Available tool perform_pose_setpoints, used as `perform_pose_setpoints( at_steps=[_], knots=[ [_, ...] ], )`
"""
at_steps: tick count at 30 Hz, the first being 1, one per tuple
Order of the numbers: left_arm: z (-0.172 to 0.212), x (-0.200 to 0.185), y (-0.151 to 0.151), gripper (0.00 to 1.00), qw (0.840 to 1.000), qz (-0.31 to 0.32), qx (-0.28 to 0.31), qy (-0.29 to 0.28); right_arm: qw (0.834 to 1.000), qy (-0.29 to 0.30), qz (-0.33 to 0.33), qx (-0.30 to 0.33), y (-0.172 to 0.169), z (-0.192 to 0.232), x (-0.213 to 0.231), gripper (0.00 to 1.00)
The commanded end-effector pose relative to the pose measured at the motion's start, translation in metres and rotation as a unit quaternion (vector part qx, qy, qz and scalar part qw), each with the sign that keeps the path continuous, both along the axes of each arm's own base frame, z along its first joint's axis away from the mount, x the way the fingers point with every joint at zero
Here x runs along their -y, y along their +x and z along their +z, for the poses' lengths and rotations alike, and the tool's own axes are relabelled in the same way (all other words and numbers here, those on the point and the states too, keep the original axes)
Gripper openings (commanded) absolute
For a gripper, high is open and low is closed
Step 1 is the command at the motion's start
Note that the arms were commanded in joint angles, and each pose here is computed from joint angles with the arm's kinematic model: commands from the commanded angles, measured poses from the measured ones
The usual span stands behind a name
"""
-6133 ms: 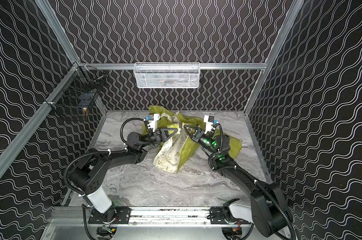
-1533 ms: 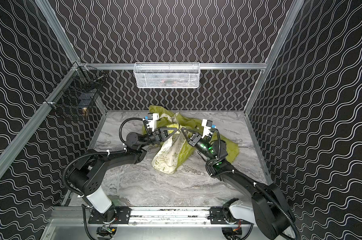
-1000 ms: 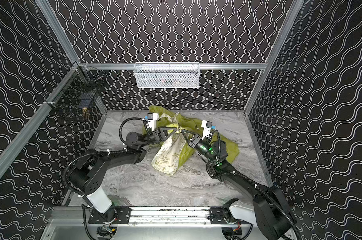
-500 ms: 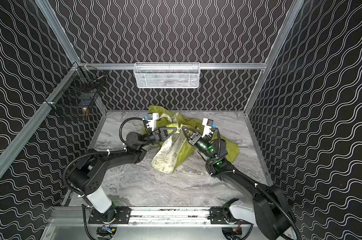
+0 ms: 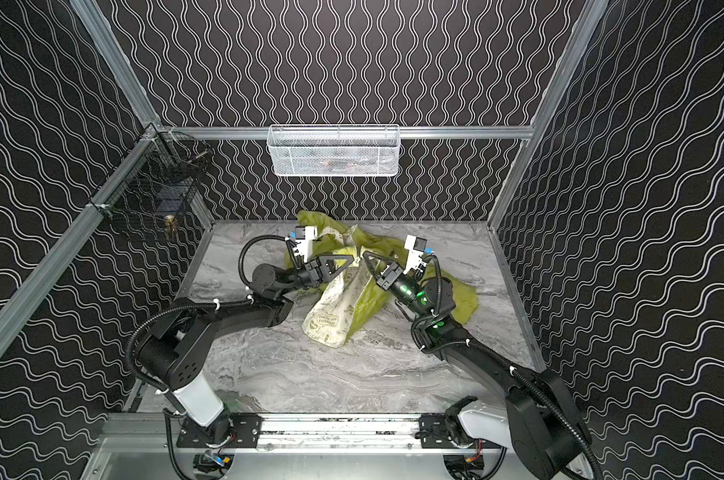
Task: Zip up the jacket
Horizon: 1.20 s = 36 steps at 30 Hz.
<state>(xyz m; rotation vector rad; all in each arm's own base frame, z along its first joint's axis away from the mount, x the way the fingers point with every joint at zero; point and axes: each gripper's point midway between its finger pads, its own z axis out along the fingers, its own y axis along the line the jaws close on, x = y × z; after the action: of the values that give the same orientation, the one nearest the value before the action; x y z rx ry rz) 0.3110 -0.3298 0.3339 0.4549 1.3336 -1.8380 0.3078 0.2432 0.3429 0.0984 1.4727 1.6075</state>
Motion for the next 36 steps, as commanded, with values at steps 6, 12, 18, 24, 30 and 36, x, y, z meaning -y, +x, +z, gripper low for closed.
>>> perform_pose_setpoints(
  at_steps=[6, 12, 18, 24, 30, 36],
  knots=[
    [0.012, -0.003, -0.005, 0.0, 0.999, -0.005, 0.027, -0.016, 1.0, 0.016, 0.013, 0.022, -0.006, 0.013, -0.003, 0.0],
    [0.012, -0.003, -0.006, 0.0, 0.999, -0.004, 0.027, -0.016, 1.0, 0.014, 0.013, 0.017, -0.008, 0.009, -0.003, 0.0],
    [0.014, -0.004, -0.006, 0.0, 0.999, -0.002, 0.03, -0.018, 1.0, 0.01, 0.012, 0.013, -0.008, 0.005, -0.003, 0.0],
    [0.013, -0.003, -0.006, 0.0, 0.999, -0.003, 0.029, -0.017, 1.0, 0.011, 0.013, 0.011, -0.009, 0.004, -0.004, 0.0],
    [0.012, -0.004, -0.007, 0.0, 0.999, -0.004, 0.029, -0.016, 1.0, 0.013, 0.001, 0.016, -0.007, 0.009, -0.001, 0.0],
    [0.012, -0.004, -0.007, 0.0, 0.999, -0.005, 0.03, -0.015, 1.0, 0.014, -0.01, 0.02, -0.004, 0.013, 0.002, 0.0]
  ],
)
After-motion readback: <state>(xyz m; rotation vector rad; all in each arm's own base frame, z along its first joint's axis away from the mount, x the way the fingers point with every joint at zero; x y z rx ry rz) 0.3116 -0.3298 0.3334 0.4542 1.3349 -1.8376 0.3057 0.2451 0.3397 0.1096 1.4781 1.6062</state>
